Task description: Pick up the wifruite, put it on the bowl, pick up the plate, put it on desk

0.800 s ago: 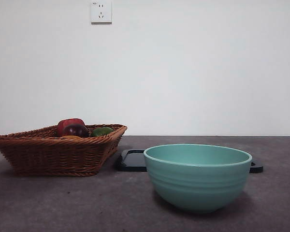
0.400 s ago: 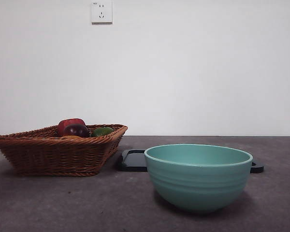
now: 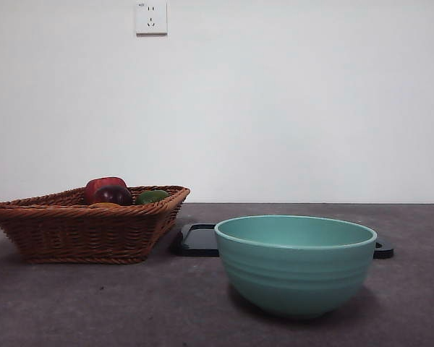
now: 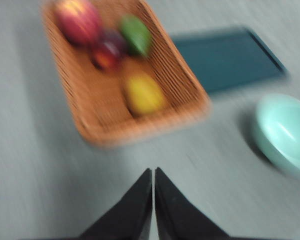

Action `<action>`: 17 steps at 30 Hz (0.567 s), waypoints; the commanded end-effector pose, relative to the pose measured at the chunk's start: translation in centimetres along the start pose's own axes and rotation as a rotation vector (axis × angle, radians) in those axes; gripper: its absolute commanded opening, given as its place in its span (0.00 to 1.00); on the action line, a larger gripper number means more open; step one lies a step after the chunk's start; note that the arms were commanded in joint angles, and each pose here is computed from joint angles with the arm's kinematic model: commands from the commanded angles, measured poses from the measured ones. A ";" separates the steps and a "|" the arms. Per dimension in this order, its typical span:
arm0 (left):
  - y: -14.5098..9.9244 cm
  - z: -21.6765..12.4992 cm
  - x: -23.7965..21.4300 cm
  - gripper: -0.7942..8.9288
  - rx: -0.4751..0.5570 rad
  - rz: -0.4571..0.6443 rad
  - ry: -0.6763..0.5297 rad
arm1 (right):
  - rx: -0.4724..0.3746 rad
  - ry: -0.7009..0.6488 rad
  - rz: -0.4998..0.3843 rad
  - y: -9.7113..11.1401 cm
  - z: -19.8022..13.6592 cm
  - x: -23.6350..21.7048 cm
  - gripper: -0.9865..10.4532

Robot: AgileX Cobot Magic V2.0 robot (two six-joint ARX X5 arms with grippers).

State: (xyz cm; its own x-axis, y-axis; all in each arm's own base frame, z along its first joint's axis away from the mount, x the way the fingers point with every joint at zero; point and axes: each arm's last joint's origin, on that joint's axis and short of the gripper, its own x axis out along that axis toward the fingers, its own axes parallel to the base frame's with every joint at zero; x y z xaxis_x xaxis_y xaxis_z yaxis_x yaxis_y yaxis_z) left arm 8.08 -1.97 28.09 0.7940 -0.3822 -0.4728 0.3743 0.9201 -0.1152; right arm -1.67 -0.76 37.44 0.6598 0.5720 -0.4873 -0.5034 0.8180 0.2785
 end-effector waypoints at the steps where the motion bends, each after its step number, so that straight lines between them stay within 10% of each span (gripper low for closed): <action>1: 0.7 -0.8 1.8 0.09 0.056 0.021 -0.195 | -0.011 0.022 -0.001 0.0 -0.2 -0.4 0.10; 7: 2.3 -5.1 4.7 0.09 0.007 0.172 -0.442 | -0.011 0.022 -0.001 0.0 -0.2 -0.4 0.10; 17: 3.1 -9.3 6.3 0.09 -0.095 0.312 -0.454 | -0.011 0.022 -0.001 0.0 -0.2 -0.4 0.10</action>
State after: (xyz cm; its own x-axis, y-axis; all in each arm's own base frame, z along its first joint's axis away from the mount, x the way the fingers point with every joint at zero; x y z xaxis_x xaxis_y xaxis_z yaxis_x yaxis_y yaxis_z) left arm 9.78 -0.75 16.76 0.9940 -0.0764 -0.0787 0.0680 0.9922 -0.1042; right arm -1.67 -0.76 37.44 0.6598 0.5720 -0.4873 -0.5034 0.8180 0.2785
